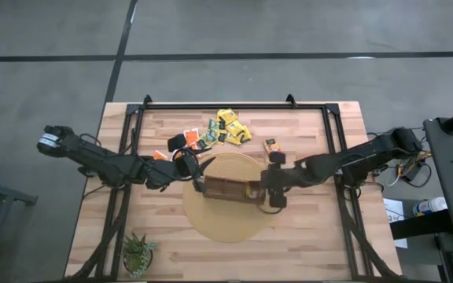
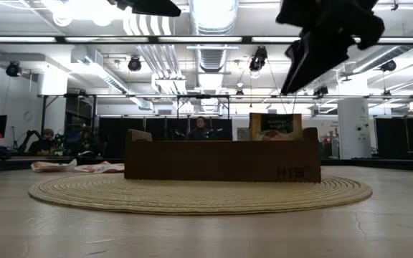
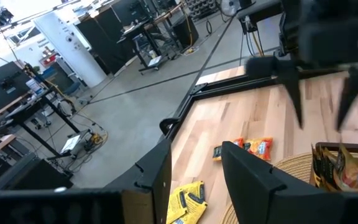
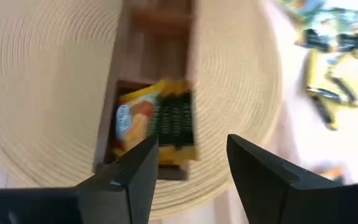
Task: Pick & Place Tea
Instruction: Put the orange and green tea bag into the wooden organizer
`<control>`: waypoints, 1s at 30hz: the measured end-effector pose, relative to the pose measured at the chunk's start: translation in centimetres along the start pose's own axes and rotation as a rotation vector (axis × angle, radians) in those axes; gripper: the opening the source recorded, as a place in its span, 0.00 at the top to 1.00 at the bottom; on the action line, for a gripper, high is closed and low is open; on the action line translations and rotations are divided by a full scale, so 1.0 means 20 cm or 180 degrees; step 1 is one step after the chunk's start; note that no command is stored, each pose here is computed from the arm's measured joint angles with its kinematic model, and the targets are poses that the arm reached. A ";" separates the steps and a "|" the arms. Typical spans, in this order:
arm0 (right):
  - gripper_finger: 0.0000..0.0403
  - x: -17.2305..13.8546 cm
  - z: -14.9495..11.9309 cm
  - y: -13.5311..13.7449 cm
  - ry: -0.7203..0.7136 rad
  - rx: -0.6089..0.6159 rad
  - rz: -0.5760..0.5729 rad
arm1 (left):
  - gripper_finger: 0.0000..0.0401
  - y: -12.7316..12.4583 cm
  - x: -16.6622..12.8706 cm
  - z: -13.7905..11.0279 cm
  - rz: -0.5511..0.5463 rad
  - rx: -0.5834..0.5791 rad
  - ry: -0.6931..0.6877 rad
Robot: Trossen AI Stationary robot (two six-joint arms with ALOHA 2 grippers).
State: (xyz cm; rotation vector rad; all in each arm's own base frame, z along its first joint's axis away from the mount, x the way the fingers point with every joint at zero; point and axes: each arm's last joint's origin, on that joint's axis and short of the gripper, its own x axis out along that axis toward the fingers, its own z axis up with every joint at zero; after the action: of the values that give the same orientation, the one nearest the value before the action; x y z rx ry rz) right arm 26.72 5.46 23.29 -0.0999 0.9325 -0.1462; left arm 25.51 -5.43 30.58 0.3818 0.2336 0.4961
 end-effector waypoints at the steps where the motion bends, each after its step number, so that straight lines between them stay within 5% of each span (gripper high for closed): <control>1: 0.54 -0.03 -0.01 -0.01 -0.0095 0.0059 -0.0031 | 0.66 0.00 0.00 0.00 -0.0010 0.0000 -0.0003; 12: 0.54 -0.06 -0.31 -0.18 -0.0527 0.0576 -0.0972 | 0.66 0.00 0.00 0.01 -0.0047 -0.0034 -0.0040; 18: 0.54 0.00 -0.38 -0.30 -0.0539 0.0939 -0.0984 | 0.66 0.00 0.00 0.01 -0.0042 -0.0053 -0.0061; 30: 0.54 0.13 -0.46 -0.57 -0.0286 0.2323 -0.0529 | 0.66 0.00 0.00 0.01 -0.0093 -0.0072 -0.0082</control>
State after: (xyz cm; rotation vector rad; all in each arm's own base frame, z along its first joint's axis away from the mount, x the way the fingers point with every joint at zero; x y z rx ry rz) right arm 19.88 -6.41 17.53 0.4887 0.7340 -0.6208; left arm 25.58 -5.52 30.77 0.3620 0.2082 0.4645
